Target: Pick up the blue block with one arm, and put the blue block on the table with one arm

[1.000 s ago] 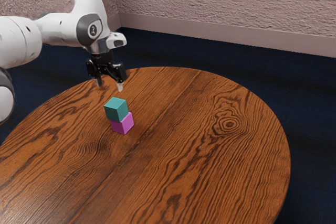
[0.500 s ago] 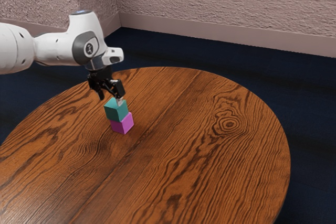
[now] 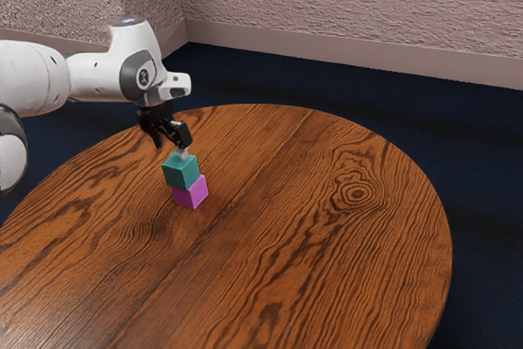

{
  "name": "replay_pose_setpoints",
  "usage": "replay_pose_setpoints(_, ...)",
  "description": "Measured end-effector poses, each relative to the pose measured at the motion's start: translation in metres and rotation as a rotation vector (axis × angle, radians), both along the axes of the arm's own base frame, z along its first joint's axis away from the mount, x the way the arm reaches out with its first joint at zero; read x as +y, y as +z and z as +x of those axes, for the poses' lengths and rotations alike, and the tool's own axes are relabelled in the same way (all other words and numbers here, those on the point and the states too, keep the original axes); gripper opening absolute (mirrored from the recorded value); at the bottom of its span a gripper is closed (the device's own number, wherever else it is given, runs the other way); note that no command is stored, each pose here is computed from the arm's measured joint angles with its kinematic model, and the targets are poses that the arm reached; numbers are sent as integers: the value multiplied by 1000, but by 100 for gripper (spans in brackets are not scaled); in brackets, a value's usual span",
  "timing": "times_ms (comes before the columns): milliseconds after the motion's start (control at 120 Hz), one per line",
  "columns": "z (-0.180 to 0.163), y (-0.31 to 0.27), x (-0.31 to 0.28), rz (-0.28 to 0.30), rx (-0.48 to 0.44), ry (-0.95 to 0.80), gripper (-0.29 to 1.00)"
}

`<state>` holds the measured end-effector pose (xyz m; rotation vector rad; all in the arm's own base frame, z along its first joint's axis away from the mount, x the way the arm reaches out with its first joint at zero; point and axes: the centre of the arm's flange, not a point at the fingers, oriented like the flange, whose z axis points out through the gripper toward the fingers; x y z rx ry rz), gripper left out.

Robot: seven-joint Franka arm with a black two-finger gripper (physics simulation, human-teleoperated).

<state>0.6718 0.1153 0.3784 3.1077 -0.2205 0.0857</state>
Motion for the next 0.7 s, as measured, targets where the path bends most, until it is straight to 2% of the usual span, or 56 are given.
replay_pose_setpoints(700, 10, -41, -4, -50, 20, -32, 70)
